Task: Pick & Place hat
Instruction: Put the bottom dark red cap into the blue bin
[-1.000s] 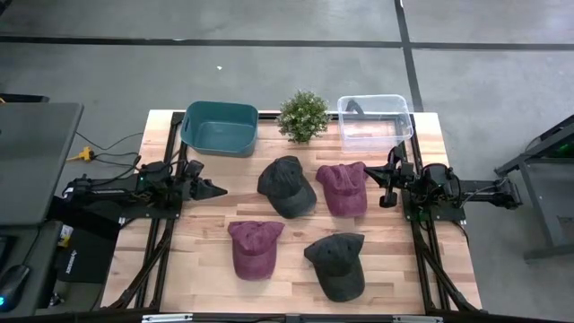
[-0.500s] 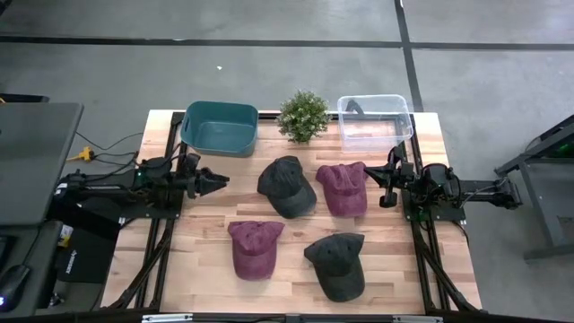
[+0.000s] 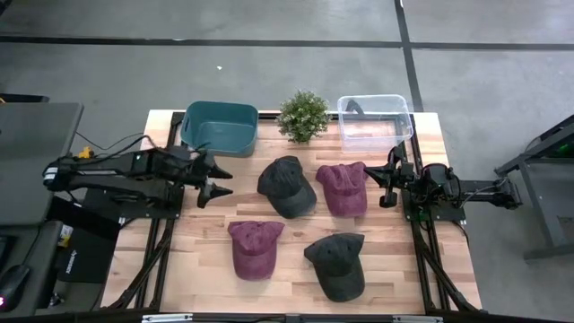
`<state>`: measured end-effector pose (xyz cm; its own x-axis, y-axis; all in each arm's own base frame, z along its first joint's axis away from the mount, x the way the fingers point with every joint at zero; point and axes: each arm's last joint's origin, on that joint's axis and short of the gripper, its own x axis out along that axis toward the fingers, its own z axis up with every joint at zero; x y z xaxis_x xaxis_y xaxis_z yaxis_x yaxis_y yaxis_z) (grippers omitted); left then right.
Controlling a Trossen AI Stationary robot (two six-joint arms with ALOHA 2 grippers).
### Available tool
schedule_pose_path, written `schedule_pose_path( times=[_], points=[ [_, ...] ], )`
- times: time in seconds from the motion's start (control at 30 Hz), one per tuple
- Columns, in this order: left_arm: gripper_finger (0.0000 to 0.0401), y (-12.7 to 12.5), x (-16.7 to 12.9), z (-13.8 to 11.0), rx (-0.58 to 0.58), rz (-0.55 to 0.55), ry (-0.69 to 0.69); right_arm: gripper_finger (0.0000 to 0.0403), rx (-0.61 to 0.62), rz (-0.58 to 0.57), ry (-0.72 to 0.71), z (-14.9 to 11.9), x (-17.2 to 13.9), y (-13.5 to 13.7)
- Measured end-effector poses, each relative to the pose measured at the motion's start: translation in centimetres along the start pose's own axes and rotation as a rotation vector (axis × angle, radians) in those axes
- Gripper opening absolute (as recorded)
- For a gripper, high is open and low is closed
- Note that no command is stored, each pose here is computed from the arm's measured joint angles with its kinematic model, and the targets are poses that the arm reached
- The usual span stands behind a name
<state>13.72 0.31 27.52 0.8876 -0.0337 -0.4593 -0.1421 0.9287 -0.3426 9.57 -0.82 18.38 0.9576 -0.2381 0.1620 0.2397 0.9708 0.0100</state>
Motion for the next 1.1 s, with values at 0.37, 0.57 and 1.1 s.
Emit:
schedule_pose_path(
  times=[0.37,0.57,1.1],
  points=[
    [0.0278,-4.3,2.7,0.9,0.34,-0.042,0.432,0.0,0.0,0.0,0.0,0.0,0.0,0.0],
    [0.0278,-7.1,4.6,-1.4,0.525,-0.086,0.551,0.0,0.0,0.0,0.0,0.0,0.0,0.0],
    [0.0278,-12.9,9.1,-2.8,0.347,0.012,0.482,0.0,0.0,0.0,0.0,0.0,0.0,0.0]
  ],
)
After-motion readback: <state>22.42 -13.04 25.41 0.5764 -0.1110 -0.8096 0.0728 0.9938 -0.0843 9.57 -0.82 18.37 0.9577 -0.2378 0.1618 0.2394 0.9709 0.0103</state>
